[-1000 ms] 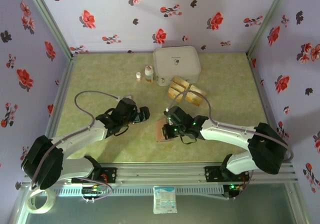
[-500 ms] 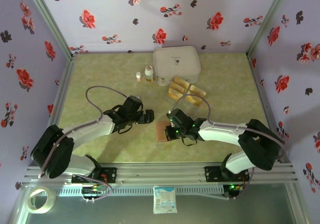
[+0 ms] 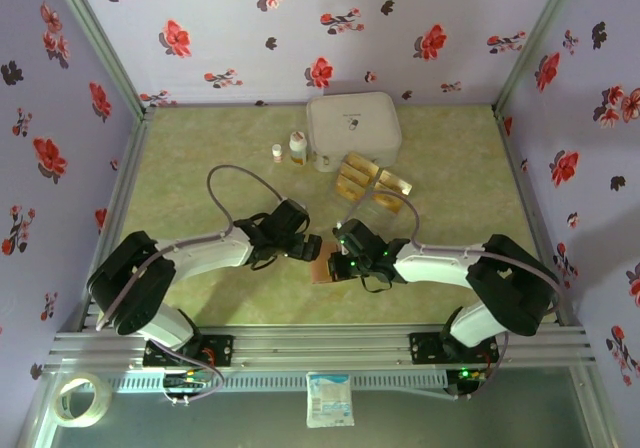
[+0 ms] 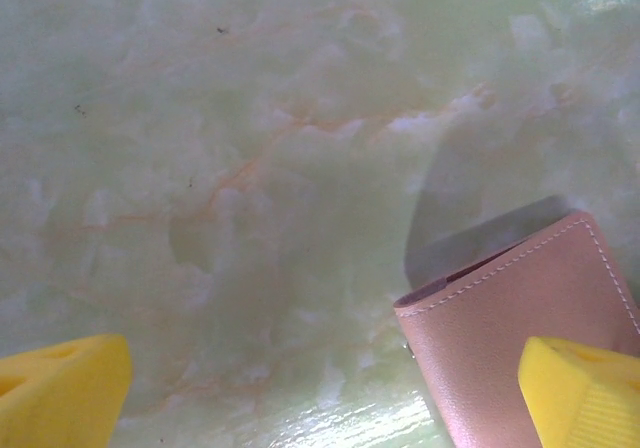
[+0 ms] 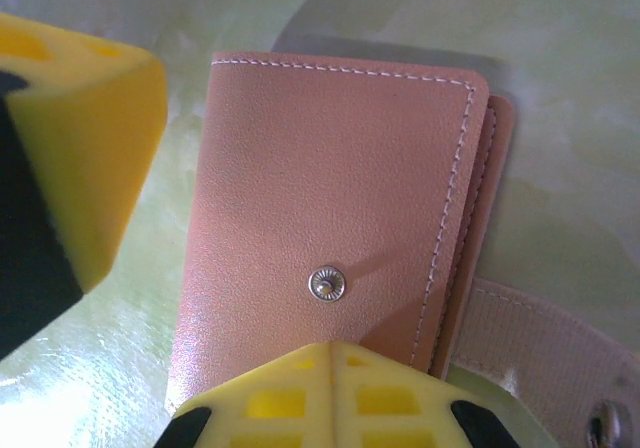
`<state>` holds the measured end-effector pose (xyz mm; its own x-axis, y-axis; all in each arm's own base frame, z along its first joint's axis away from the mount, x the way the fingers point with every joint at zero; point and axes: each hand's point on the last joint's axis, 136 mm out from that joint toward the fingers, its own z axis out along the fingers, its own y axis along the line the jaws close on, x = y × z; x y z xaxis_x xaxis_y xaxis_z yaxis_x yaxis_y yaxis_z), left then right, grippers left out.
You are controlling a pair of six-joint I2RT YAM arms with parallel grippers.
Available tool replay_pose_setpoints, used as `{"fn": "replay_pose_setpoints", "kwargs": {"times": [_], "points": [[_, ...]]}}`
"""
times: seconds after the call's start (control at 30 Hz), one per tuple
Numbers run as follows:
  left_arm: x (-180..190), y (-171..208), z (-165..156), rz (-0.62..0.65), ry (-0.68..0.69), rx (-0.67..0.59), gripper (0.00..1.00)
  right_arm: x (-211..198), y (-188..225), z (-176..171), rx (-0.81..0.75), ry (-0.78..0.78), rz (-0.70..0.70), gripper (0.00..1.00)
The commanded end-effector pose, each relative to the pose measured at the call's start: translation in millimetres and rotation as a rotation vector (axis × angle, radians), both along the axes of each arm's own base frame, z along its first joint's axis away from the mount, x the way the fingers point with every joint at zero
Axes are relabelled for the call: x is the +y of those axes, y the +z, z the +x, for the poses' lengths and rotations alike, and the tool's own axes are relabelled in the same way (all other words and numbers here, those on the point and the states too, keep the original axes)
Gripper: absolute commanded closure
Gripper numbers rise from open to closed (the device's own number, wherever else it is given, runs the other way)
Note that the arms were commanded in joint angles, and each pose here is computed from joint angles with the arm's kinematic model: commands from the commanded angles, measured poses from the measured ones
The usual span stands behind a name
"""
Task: Put the credit cards into the card holder
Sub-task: Press the card holder at the bottom-center of the table.
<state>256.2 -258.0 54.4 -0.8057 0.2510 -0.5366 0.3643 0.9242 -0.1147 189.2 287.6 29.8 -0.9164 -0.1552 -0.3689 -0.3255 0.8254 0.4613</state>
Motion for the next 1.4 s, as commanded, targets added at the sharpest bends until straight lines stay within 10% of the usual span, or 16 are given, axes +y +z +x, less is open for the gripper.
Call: {"fn": "replay_pose_setpoints", "kwargs": {"times": [0.0,0.53,0.97,1.37], "points": [[-7,4,7,0.013,-0.025,-0.047,0.0,-7,-11,-3,0.029,-0.018,-0.024,1.0],[9,-36,1,0.101,0.001,-0.02,0.0,-7,-3,0,0.026,-0.022,-0.026,1.0],[16,-44,-4,0.086,0.041,-0.025,0.0,-58,73,25,-0.117,-0.139,-0.089,0.53],[16,-46,-8,0.116,0.028,-0.046,0.0,-57,55,36,-0.052,-0.077,-0.272,0.65]]}}
